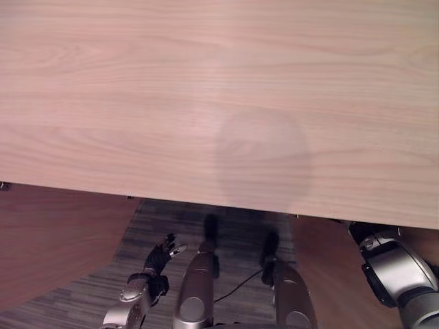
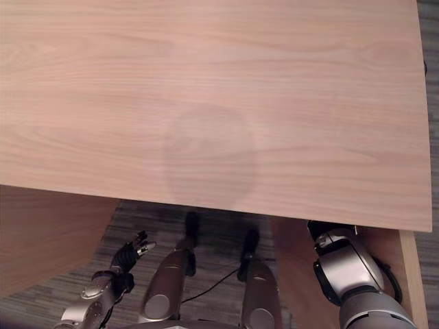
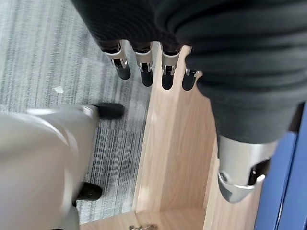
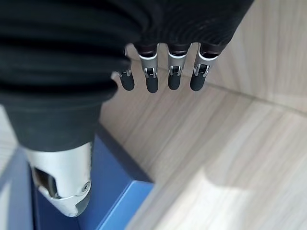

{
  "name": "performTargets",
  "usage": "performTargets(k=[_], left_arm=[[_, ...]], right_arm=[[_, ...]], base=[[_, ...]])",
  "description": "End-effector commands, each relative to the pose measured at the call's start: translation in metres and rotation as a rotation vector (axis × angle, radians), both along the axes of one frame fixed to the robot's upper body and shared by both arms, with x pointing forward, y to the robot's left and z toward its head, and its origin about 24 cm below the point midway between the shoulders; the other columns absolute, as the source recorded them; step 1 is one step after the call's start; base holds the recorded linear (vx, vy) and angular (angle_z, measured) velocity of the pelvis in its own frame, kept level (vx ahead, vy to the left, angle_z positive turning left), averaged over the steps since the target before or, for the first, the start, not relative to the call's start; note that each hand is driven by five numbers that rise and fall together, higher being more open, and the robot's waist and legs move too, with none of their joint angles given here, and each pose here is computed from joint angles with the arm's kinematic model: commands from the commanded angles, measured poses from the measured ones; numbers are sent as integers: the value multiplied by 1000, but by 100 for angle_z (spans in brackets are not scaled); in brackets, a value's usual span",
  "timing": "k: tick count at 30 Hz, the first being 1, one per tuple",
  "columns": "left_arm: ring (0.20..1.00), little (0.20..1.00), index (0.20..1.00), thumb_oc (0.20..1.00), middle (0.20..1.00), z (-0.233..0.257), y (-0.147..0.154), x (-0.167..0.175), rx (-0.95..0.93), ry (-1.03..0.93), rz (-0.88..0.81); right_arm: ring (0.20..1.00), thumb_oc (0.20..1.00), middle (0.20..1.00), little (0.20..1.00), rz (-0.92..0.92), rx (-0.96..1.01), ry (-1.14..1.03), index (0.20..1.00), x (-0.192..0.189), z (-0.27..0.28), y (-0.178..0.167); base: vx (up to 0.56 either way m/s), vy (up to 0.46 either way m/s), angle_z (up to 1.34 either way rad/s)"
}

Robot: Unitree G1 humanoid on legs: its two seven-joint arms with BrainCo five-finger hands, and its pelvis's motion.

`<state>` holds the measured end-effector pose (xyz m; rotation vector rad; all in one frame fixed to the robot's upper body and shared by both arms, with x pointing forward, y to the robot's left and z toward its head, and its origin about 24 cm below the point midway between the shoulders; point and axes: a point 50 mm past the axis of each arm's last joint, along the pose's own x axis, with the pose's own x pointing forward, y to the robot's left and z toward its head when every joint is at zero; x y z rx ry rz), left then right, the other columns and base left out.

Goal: Put the empty folder in the office cabinet

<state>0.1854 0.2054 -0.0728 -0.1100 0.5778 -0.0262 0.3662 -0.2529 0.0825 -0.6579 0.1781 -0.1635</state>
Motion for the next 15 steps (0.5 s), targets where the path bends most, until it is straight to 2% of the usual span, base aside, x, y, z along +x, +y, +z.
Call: performTargets(k=[1,6,15], left_arm=[[1000,1000,1000,1000,1000,5,5,-4,18,-32,-2],[1000,1000,1000,1000,1000,12,10,4,42,-65,8],[1000,1000,1000,1000,1000,20,7,13,46,-104,-29]], right_arm=[[1000,1000,1000,1000,-27,-97,-93,1000,4,32,-21],[1000,1000,1000,1000,10,-120,-230,1000,13,70,-11],[1000,1000,1000,1000,33,-166,-348,1000,17,111,-10]], base=[[-63,193,19],[-69,140,-3],[-55,81,-3]])
